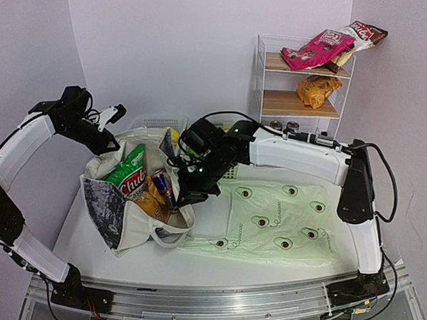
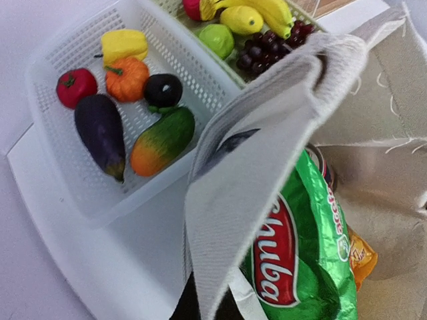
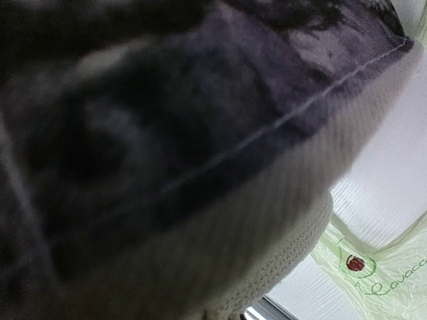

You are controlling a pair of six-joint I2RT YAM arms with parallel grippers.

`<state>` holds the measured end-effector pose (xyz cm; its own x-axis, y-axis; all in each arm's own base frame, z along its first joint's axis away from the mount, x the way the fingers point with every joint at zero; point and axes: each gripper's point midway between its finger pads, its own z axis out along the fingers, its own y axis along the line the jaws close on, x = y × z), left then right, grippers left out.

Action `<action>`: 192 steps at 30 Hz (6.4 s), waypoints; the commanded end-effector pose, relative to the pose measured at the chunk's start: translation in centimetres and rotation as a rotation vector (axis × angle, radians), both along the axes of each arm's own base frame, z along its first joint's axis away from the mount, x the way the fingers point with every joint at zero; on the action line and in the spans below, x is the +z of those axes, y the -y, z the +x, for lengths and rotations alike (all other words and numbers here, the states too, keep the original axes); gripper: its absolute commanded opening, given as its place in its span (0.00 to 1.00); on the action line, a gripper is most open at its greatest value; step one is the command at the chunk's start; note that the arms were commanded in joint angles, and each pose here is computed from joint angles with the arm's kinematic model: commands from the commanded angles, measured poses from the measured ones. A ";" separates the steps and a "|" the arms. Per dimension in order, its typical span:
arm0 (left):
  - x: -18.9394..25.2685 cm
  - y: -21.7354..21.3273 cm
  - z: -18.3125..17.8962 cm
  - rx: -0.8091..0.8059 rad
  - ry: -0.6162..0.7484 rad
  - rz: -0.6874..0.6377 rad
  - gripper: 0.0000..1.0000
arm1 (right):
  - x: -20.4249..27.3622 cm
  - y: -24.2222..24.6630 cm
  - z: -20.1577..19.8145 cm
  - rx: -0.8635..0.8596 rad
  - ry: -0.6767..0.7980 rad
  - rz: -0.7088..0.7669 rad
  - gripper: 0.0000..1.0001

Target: Place the mixed food into the grocery bags and tie them

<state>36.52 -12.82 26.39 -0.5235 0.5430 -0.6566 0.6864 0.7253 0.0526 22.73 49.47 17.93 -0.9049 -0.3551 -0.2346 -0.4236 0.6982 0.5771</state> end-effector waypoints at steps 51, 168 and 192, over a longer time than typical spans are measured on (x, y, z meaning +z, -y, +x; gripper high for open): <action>0.2 1.9 -8.4 -0.182 0.118 0.231 0.72 | 16.2 -14.2 9.5 -0.359 0.324 0.777 0.00; 21.4 -15.2 2.8 0.406 0.702 0.460 0.78 | 10.6 8.5 9.4 -0.343 0.565 0.255 0.75; -4.9 8.6 10.1 0.167 0.067 0.236 0.84 | 0.9 16.6 8.1 -0.397 0.434 -0.123 0.74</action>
<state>41.57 -26.48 20.69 -0.4459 0.7276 -0.5214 0.7377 0.6286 0.2463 30.83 34.03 17.82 -0.8103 -0.0808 -0.5804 -0.3106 0.8991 0.3084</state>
